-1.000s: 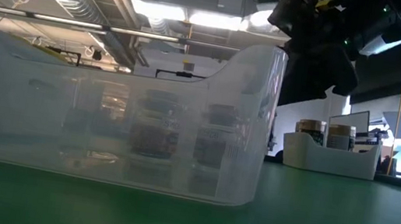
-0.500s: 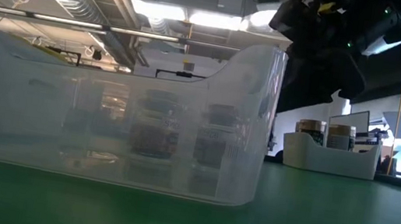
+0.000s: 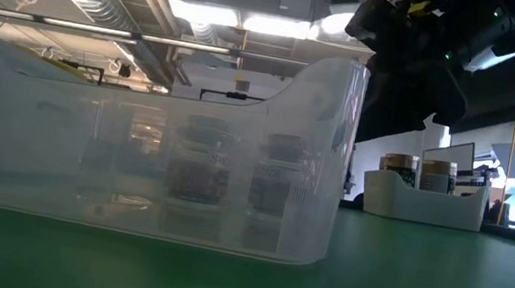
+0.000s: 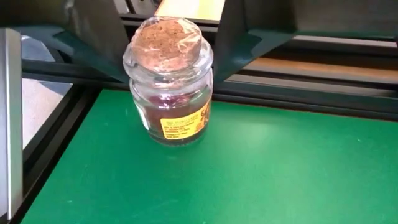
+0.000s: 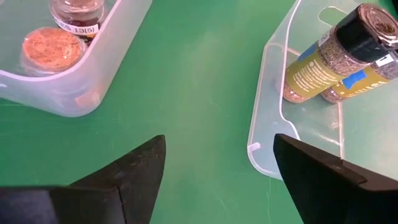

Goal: Sort spices by type
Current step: Put the brown spice bottle into the bottom transparent bin

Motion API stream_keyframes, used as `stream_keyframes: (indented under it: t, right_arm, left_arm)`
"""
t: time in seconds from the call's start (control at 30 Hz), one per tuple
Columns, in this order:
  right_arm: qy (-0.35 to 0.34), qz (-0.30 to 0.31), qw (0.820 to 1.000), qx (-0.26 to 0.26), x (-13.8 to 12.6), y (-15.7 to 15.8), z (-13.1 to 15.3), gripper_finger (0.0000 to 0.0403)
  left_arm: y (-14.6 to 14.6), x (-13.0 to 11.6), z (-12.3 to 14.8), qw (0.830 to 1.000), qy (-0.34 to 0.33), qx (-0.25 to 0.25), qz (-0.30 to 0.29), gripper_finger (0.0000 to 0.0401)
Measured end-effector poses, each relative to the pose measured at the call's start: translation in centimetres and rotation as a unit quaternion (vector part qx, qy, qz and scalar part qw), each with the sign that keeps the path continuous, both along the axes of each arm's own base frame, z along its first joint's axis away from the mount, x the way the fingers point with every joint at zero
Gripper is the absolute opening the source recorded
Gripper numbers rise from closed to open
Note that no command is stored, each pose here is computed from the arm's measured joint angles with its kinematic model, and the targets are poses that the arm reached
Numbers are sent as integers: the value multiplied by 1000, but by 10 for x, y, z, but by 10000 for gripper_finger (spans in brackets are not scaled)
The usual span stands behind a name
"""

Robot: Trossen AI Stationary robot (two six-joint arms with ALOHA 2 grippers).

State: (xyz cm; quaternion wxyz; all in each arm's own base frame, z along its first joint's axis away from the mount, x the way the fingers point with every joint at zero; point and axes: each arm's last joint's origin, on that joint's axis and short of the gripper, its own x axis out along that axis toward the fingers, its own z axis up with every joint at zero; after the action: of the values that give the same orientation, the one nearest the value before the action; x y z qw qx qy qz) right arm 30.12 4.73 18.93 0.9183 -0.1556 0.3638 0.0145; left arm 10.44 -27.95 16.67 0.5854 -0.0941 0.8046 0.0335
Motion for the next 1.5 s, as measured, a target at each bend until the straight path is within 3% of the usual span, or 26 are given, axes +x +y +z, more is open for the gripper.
stream_keyframes:
  t: [0.13, 0.37, 0.5, 0.6, 0.87, 1.2, 1.37, 1.5]
  right_arm:
    - [0, 0, 1000, 0, 0, 0, 0, 298]
    - [0, 0, 1000, 0, 0, 0, 0, 298]
    - [0, 0, 1000, 0, 0, 0, 0, 298]
    - [3, 0, 1000, -1, 0, 0, 0, 298]
    - [38, -1, 999, -7, -5, -1, -5, 298]
    - [60, -13, 998, 1, -9, -1, -8, 298]
    - [59, -16, 998, 4, -9, -1, -8, 298]
    - [55, -16, 998, 5, -8, -1, -8, 298]
  left_arm:
    - [1, 2, 0, 1000, 5, 1, 8, 174]
    - [9, 21, 0, 999, 7, 2, 42, 173]
    - [22, 36, 7, 993, 17, 17, 117, 173]
    - [31, 52, 17, 989, 4, -6, 150, 173]
    - [54, 96, 46, 980, -59, -50, 186, 173]
    - [77, 150, 92, 962, -199, -83, 167, 173]
    - [100, 174, 110, 947, -276, -56, 154, 173]
    - [124, 187, 110, 943, -281, -32, 174, 173]
